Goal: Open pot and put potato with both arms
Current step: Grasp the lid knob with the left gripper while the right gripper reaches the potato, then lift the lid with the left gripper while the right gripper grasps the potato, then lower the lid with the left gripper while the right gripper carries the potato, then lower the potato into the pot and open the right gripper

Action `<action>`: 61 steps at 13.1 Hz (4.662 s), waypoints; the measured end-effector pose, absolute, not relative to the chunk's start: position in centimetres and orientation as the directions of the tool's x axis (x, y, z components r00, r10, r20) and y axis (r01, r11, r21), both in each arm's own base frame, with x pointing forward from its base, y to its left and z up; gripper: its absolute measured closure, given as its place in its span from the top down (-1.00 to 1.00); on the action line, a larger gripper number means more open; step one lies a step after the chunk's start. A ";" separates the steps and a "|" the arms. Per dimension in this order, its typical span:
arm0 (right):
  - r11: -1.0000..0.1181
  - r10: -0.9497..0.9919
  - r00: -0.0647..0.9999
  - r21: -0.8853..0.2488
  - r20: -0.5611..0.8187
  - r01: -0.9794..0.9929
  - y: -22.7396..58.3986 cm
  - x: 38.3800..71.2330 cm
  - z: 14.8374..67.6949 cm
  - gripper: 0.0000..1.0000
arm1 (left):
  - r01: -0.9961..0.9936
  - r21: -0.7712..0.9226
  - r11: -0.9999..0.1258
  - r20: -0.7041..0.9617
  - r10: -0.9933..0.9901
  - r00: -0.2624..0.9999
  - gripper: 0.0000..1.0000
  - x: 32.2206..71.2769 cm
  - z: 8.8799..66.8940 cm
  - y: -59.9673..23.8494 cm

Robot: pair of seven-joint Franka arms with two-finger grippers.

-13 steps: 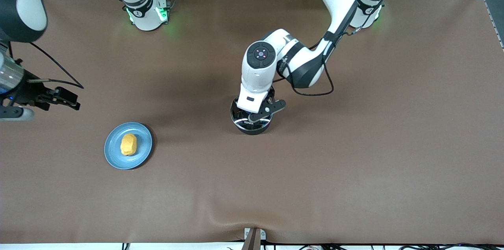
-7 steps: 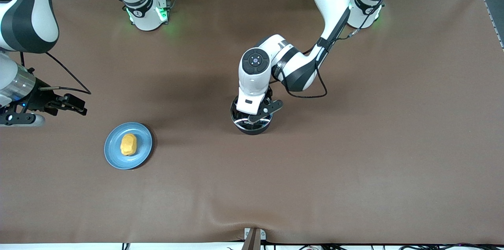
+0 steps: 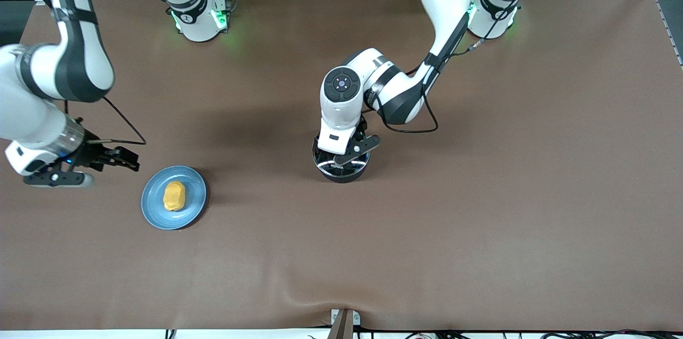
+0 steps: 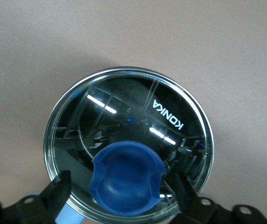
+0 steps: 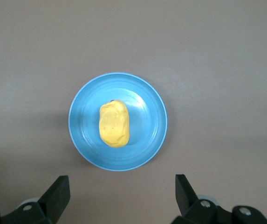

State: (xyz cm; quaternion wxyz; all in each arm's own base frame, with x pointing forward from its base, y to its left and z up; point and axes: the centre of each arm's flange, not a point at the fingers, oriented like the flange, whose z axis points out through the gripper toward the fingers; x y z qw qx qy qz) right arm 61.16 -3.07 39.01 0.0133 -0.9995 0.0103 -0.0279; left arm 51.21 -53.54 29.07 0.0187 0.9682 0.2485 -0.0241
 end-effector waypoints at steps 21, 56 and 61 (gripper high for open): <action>-0.999 0.044 0.996 -0.007 0.084 0.044 0.5 63.5 18.2 1.00 | 0.315 0.041 -0.948 -0.014 0.315 0.949 0.22 63.7 45.8 -30.7; -0.993 0.110 0.991 -0.024 0.074 0.112 46.4 56.4 32.7 0.10 | -0.018 0.027 -0.999 0.095 -0.015 0.995 1.00 59.3 50.8 -6.8; -0.995 0.095 0.992 0.011 0.085 0.094 50.4 53.4 28.1 0.10 | -0.011 0.015 -1.000 0.077 -0.010 0.997 1.00 55.6 57.2 -6.6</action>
